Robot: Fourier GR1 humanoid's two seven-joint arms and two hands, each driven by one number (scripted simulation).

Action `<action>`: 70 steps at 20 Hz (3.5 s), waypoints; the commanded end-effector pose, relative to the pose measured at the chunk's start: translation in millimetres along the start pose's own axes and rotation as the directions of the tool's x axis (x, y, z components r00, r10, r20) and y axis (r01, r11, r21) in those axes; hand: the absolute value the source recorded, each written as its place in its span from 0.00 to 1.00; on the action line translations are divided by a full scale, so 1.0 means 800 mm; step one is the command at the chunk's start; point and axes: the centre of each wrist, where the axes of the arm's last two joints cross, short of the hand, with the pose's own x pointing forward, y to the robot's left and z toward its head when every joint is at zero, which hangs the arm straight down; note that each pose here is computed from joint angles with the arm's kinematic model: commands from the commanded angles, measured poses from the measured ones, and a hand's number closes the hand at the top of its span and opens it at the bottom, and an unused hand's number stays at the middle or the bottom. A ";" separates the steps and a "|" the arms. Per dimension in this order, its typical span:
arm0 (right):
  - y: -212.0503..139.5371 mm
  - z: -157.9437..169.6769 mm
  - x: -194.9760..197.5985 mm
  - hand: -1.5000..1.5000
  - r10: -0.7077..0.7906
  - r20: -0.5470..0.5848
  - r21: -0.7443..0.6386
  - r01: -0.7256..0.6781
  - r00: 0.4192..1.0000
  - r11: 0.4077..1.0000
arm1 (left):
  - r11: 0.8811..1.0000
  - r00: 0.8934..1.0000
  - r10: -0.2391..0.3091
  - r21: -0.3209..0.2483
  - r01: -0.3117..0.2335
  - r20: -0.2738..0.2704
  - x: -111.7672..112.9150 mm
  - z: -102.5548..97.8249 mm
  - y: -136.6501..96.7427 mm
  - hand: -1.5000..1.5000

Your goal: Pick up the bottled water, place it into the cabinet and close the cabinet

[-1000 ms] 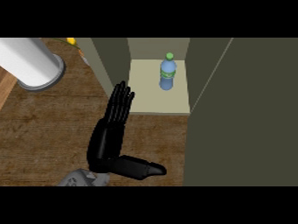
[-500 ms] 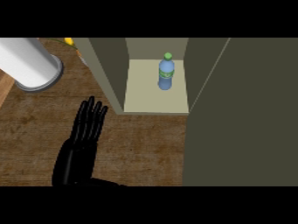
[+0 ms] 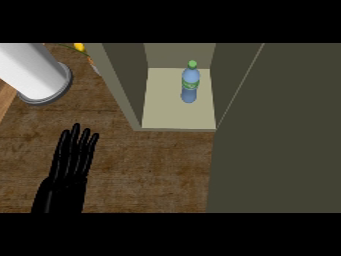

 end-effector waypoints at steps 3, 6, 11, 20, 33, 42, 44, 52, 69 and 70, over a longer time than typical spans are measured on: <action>0.028 -0.024 0.056 1.00 0.121 0.110 0.085 -0.131 0.987 0.988 | 1.000 1.000 0.003 0.016 -0.003 0.003 0.019 0.010 0.014 0.00; 0.031 -0.043 0.044 1.00 0.154 0.119 0.137 -0.170 0.981 0.976 | 1.000 1.000 -0.001 0.024 0.001 0.000 0.034 0.008 0.031 0.00; 0.032 -0.068 0.050 1.00 0.209 0.128 0.146 -0.227 0.969 0.963 | 1.000 1.000 0.014 0.018 -0.014 -0.003 0.028 0.023 0.036 0.00; 0.043 -0.113 0.040 1.00 0.250 0.130 0.193 -0.272 0.959 0.943 | 1.000 1.000 -0.001 0.020 0.001 0.013 0.046 0.025 0.068 0.00; 0.033 -0.135 0.041 1.00 0.282 0.137 0.230 -0.308 0.949 0.923 | 1.000 1.000 0.014 0.007 -0.014 0.021 0.049 0.027 0.082 0.00; 0.027 -0.136 0.034 1.00 0.230 0.111 0.234 -0.251 0.967 0.939 | 0.999 1.000 0.022 -0.025 -0.022 0.022 0.052 0.034 0.088 0.00; 0.029 -0.136 0.033 1.00 0.201 0.114 0.256 -0.225 0.973 0.940 | 0.999 1.000 0.019 -0.036 -0.018 0.011 0.057 0.031 0.092 0.00; 0.036 -0.142 -0.005 1.00 0.006 -0.067 0.474 0.027 0.998 0.880 | 0.994 0.999 0.048 -0.101 -0.046 0.022 0.061 0.029 0.088 0.00; -0.037 -0.132 -0.018 1.00 -0.233 0.009 -0.001 0.233 0.972 0.972 | 0.997 0.999 0.030 -0.072 -0.029 0.016 0.066 0.035 0.107 0.00; -0.044 -0.136 -0.018 1.00 -0.229 0.012 -0.026 0.229 0.973 0.973 | 0.997 0.999 0.027 -0.072 -0.025 0.031 0.067 0.033 0.109 0.00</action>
